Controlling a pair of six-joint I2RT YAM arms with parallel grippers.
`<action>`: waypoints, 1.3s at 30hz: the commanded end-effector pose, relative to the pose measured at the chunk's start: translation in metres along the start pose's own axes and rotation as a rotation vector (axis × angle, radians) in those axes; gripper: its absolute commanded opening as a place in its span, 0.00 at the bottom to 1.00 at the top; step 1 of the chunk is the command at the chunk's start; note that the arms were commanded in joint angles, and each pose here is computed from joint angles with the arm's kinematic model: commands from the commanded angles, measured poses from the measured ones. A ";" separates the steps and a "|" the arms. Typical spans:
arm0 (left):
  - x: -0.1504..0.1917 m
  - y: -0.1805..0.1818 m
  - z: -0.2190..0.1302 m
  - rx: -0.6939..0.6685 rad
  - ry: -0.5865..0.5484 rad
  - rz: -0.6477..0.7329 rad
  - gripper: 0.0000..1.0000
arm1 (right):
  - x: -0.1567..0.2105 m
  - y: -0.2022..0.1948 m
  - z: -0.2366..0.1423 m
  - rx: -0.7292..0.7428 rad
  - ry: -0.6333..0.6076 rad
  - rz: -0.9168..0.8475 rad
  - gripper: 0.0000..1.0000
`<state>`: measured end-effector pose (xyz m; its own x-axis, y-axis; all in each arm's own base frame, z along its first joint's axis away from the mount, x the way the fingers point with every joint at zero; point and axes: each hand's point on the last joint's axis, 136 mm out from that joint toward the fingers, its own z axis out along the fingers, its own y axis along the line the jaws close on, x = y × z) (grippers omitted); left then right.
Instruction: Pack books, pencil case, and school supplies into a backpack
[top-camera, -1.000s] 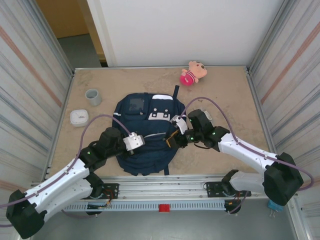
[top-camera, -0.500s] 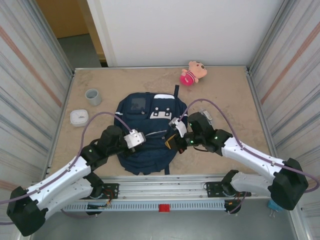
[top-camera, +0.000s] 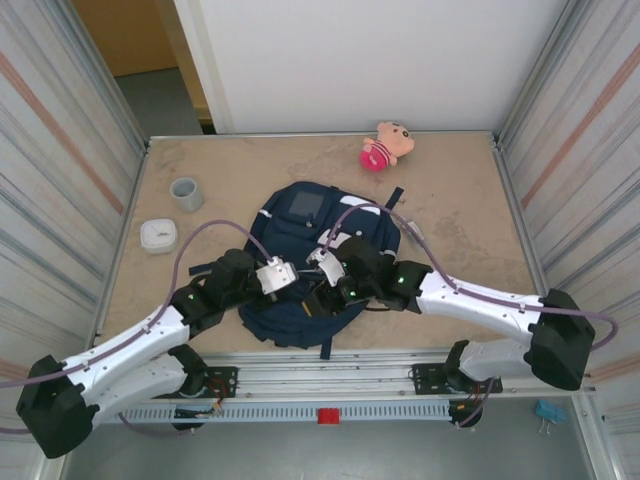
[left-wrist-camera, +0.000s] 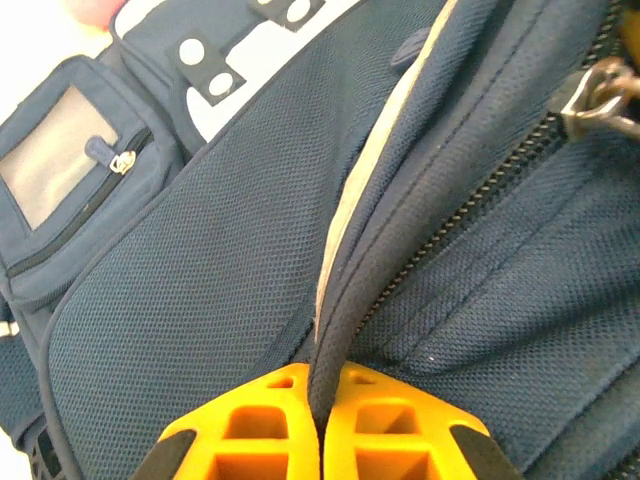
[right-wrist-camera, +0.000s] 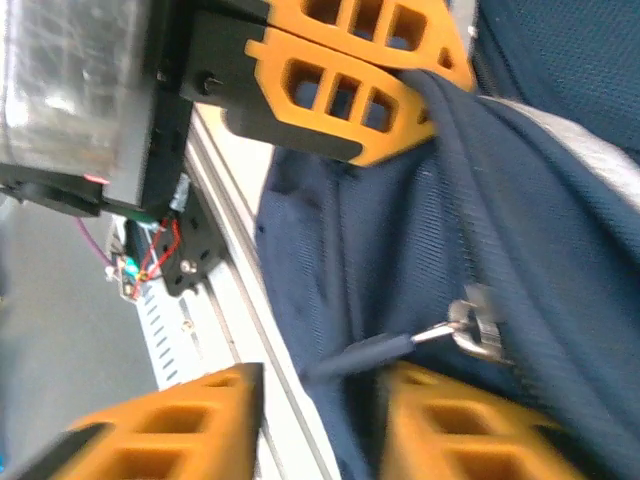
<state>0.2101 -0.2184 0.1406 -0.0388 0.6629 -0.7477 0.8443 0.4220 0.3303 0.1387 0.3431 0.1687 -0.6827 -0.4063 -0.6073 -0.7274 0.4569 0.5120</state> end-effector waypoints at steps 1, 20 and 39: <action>-0.067 0.020 -0.018 -0.059 -0.235 0.010 0.00 | -0.028 0.004 -0.021 -0.003 -0.140 0.072 0.52; -0.064 0.001 -0.025 0.036 -0.263 0.058 0.00 | -0.022 -0.027 -0.108 0.107 -0.381 -0.680 0.83; -0.060 0.008 -0.030 0.021 -0.247 0.035 0.04 | -0.035 -0.049 -0.061 -0.109 -0.253 -0.765 0.32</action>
<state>0.1980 -0.2270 0.1560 0.0430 0.6134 -0.7886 0.8802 0.3501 0.3204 0.1951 0.2805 0.1844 -0.0040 -0.4175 -0.9087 -0.9950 0.0924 -0.0381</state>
